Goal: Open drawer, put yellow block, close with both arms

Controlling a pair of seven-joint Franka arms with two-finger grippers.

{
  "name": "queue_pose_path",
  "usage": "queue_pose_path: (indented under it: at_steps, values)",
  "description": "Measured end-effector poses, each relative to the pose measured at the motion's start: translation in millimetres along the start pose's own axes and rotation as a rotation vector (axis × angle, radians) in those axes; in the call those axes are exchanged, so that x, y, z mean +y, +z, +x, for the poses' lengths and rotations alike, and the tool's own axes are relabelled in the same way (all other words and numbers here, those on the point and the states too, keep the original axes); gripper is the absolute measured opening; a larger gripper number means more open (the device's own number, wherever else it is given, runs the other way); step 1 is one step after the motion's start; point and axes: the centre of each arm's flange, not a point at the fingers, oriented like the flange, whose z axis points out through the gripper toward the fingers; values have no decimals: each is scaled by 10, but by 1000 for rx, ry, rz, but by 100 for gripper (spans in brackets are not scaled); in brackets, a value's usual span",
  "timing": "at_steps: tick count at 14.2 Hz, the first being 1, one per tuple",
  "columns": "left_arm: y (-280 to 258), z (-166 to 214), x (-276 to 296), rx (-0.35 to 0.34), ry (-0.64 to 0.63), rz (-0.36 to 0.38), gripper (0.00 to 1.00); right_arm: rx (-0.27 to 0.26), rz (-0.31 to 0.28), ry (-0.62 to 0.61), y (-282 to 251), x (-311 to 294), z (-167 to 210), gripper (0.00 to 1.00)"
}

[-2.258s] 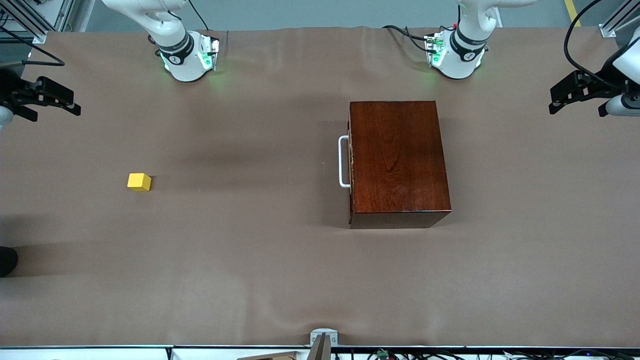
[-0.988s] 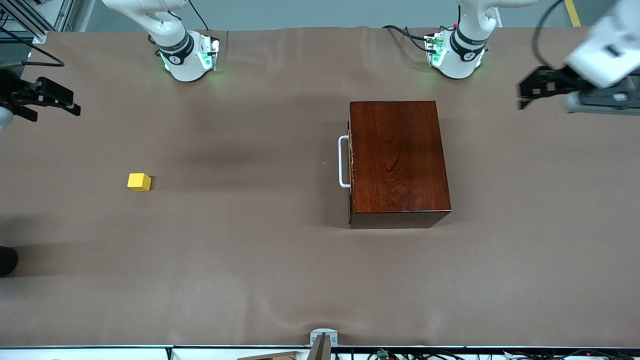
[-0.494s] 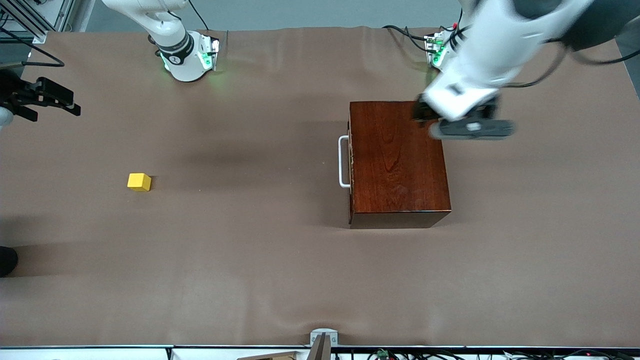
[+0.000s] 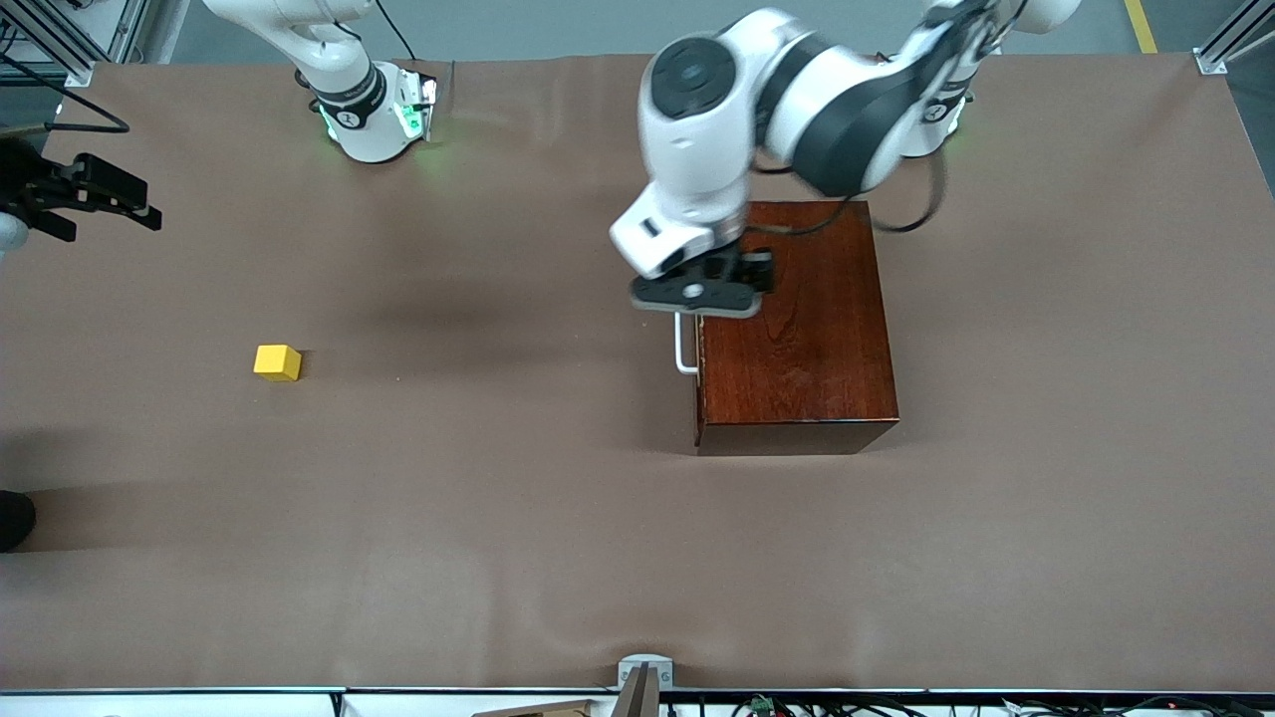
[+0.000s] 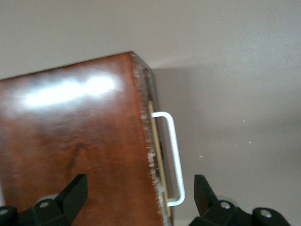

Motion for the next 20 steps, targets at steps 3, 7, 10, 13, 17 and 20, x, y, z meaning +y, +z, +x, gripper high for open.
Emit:
queue_pose_path:
  at_steps: [3, 7, 10, 13, 17, 20]
  values:
    - [445, -89, 434, 4, -30, 66, 100, 0, 0, 0, 0, 0, 0, 100]
    - [858, -294, 948, 47, -65, 120, 100, 0, 0, 0, 0, 2, 0, 100]
    - [1025, -303, 1002, 36, -79, 134, 100, 0, 0, 0, 0, 2, 0, 100]
    - [1220, -349, 1027, 8, -132, 171, 100, 0, 0, 0, 0, 2, 0, 100]
    - [1420, -397, 1076, -12, -154, 199, 100, 0, 1, 3, 0, 17, -3, 100]
    - [1520, -448, 1129, -21, -144, 211, 100, 0, 1, 3, 0, 18, -3, 100]
